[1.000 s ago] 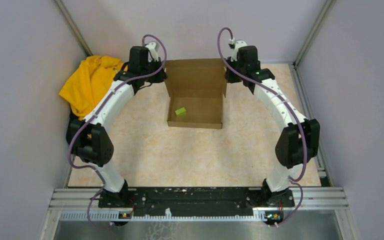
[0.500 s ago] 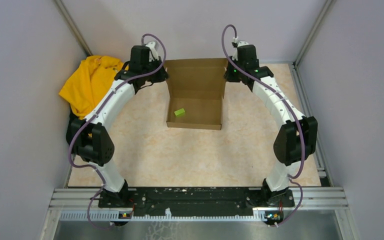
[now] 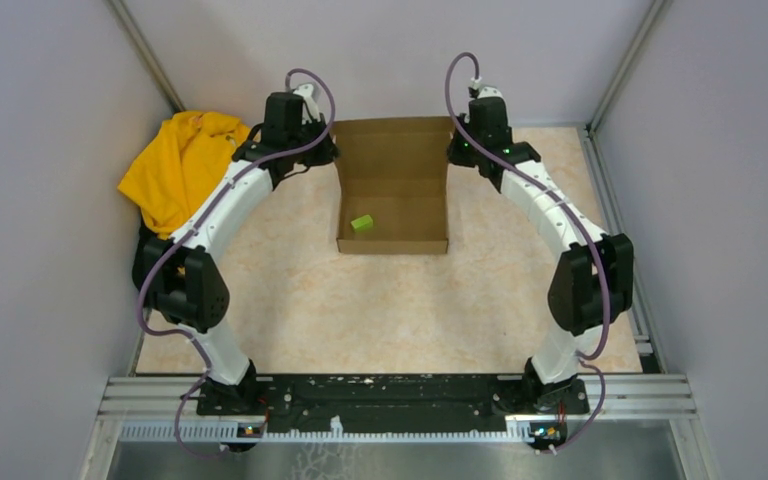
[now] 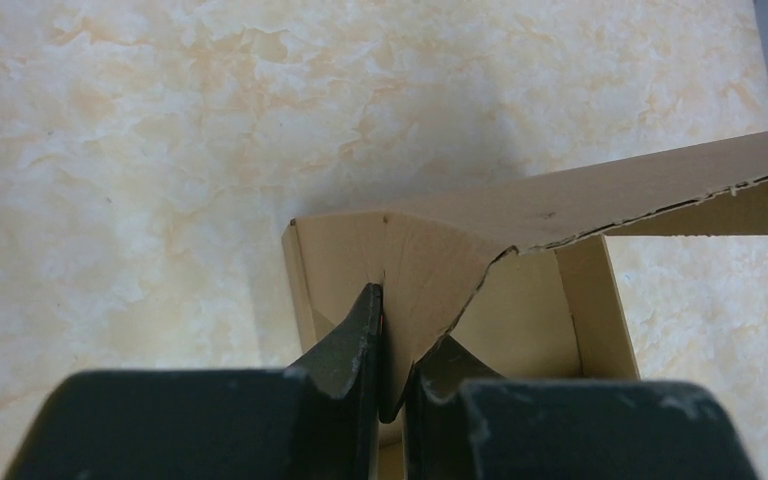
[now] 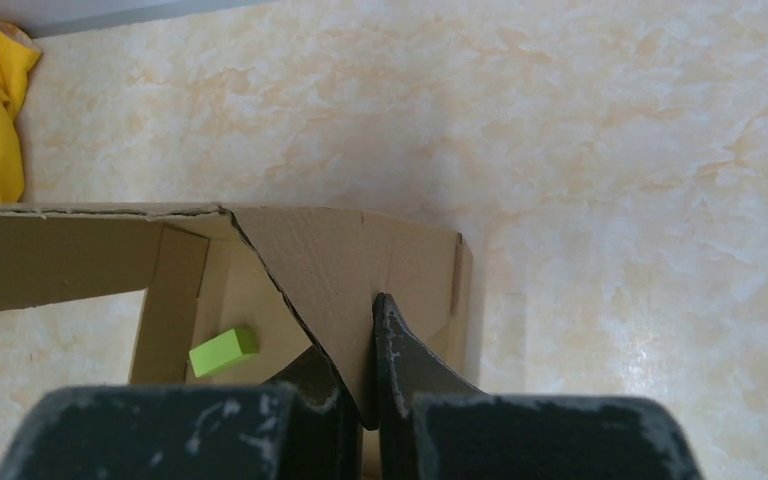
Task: Fold the paper box
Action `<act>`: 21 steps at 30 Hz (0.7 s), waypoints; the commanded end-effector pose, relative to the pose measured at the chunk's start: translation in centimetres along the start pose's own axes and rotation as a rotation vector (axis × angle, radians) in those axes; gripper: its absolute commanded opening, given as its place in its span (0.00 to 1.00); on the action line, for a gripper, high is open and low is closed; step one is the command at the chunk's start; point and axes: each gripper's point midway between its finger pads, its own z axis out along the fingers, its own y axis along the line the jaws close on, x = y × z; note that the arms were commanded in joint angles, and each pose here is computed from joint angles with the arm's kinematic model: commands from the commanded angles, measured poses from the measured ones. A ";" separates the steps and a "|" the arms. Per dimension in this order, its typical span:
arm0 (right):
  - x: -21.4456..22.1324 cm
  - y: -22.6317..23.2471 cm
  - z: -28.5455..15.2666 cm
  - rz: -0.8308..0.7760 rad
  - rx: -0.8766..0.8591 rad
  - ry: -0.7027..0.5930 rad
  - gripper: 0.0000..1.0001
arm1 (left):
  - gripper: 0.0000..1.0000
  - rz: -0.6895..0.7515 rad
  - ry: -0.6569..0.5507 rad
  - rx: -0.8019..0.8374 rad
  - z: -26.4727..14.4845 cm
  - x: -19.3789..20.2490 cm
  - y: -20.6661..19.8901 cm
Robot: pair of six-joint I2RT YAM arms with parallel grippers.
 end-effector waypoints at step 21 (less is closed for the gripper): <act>2.0 3.7 -4.1 0.005 -0.086 -0.156 0.00 | 0.10 0.015 0.079 0.049 -1.2 6.3 -1.5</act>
